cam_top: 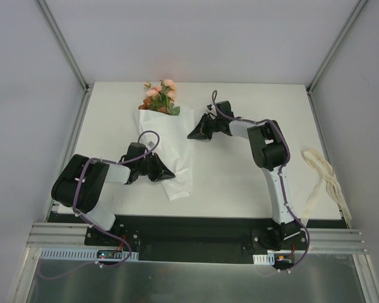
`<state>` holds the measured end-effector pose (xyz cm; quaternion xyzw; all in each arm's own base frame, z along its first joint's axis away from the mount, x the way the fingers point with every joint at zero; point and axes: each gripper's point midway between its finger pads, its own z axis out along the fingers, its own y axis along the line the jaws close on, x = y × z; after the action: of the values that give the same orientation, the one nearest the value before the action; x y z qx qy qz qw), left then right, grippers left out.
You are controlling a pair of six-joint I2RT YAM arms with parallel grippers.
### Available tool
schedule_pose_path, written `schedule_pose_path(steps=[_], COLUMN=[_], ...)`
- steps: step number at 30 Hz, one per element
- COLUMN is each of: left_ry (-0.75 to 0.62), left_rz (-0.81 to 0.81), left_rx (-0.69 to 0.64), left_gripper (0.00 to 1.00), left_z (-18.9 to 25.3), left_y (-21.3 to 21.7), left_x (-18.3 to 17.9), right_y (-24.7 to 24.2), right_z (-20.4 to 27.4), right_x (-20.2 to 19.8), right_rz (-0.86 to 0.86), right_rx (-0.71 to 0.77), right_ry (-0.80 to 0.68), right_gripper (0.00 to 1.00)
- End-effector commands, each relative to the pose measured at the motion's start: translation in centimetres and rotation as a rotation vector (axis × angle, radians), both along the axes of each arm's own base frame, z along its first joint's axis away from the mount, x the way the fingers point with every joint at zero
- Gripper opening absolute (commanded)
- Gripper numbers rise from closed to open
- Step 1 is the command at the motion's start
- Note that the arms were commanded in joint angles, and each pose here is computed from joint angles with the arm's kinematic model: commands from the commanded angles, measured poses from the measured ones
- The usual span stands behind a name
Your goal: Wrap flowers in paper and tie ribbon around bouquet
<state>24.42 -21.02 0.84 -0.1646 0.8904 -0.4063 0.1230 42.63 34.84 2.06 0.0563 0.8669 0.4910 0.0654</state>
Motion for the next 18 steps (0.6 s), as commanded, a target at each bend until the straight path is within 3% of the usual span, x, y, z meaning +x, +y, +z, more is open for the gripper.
schedule_pose_path(steps=[1,10,18], left_ry=[0.149,0.154,0.153], left_rz=[0.004,-0.001,-0.001], left_rx=[0.14,0.126,0.127], left_gripper=[0.0,0.0,0.0], left_z=[-4.1,-3.6,-3.4], left_y=[2.3,2.1,2.1], left_x=[-3.9,-3.9,-4.0], right_y=[-0.4,-1.1,-2.3], right_z=[-0.2,-1.7,-1.9], right_x=[3.9,8.9,13.8], right_rz=[-0.137,-0.32,-0.5], right_rx=[-0.025,-0.019,0.012], right_ry=[0.056,0.258,0.319], right_gripper=[0.01,0.01,0.01])
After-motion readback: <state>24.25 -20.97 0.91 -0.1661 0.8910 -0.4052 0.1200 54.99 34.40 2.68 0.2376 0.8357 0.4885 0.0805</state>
